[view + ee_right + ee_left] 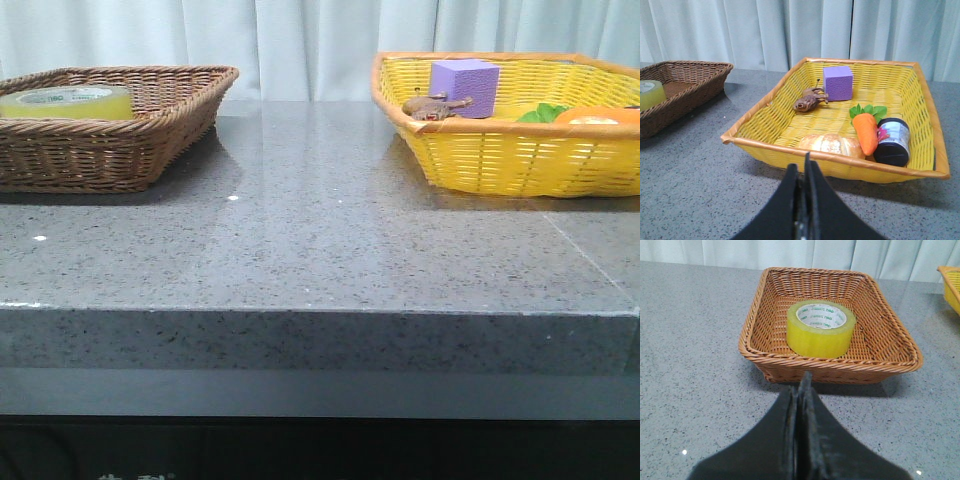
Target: Transfer tape with both arms
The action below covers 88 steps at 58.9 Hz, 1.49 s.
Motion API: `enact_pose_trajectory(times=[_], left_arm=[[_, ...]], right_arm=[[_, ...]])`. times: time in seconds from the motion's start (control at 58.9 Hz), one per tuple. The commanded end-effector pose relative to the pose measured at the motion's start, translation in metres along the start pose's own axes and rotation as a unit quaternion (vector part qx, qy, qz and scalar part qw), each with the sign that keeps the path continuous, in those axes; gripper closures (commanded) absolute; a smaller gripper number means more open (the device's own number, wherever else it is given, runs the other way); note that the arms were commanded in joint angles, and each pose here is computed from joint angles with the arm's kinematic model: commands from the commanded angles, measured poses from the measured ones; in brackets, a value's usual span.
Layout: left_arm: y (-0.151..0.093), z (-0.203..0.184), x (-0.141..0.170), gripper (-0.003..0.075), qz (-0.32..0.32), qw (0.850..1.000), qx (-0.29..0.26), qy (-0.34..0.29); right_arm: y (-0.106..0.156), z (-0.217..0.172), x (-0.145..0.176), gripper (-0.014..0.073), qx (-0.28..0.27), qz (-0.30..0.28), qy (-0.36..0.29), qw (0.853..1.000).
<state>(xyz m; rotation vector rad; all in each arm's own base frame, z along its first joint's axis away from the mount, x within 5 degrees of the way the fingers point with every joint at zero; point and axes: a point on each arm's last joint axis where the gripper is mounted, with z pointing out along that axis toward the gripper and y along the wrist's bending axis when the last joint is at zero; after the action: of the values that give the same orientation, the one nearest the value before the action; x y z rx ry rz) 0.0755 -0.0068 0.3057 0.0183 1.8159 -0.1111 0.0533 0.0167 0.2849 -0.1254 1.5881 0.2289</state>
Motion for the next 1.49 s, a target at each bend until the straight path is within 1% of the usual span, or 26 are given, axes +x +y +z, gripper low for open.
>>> enact_pose_trajectory(times=[0.0, 0.187, 0.289, 0.391, 0.526, 0.679, 0.815, 0.951, 1.07, 1.325, 1.477], left_arm=[[-0.002, -0.003, -0.014, 0.074, -0.005, 0.999, 0.007, -0.045], [-0.001, -0.003, -0.015, 0.074, -0.004, 0.999, 0.006, -0.047], [-0.001, -0.005, -0.01, 0.074, -0.004, 0.998, 0.007, -0.055], [-0.001, -0.014, 0.002, 0.074, -0.007, 0.997, 0.009, -0.071], [0.001, -0.019, 0.026, 0.074, -0.007, 0.996, 0.01, -0.083], [0.003, -0.017, 0.056, 0.074, -0.007, 0.997, 0.01, -0.08], [0.004, -0.015, 0.076, 0.074, -0.007, 0.997, 0.01, -0.079], [0.005, -0.008, 0.089, 0.074, -0.007, 0.998, 0.008, -0.06], [0.006, -0.002, 0.1, 0.074, -0.007, 0.998, 0.008, -0.06], [0.008, 0.009, 0.118, 0.074, -0.016, 0.995, 0.009, -0.097], [0.008, 0.009, 0.116, 0.074, -0.019, 0.994, 0.01, -0.109]], right_arm=[[-0.002, -0.001, -0.015, 0.0674, 0.013, 0.0, -0.044, 0.999], [-0.002, -0.001, -0.015, 0.0674, 0.013, 0.0, -0.044, 0.999], [-0.002, -0.001, -0.015, 0.0674, 0.013, 0.0, -0.044, 0.999], [-0.002, -0.001, -0.015, 0.0674, 0.013, 0.0, -0.044, 0.999], [-0.002, -0.001, -0.015, 0.0674, 0.013, 0.0, -0.044, 0.999], [-0.002, -0.001, -0.015, 0.0674, 0.013, 0.0, -0.044, 0.999], [-0.002, -0.001, -0.015, 0.0674, 0.013, 0.0, -0.044, 0.999], [-0.002, -0.001, -0.015, 0.0674, 0.013, 0.0, -0.044, 0.999], [-0.002, -0.001, -0.015, 0.0674, 0.013, 0.0, -0.044, 0.999], [-0.002, -0.001, -0.015, 0.0674, 0.013, 0.0, -0.044, 0.999], [-0.002, -0.001, -0.015, 0.0674, 0.013, 0.0, -0.044, 0.999]])
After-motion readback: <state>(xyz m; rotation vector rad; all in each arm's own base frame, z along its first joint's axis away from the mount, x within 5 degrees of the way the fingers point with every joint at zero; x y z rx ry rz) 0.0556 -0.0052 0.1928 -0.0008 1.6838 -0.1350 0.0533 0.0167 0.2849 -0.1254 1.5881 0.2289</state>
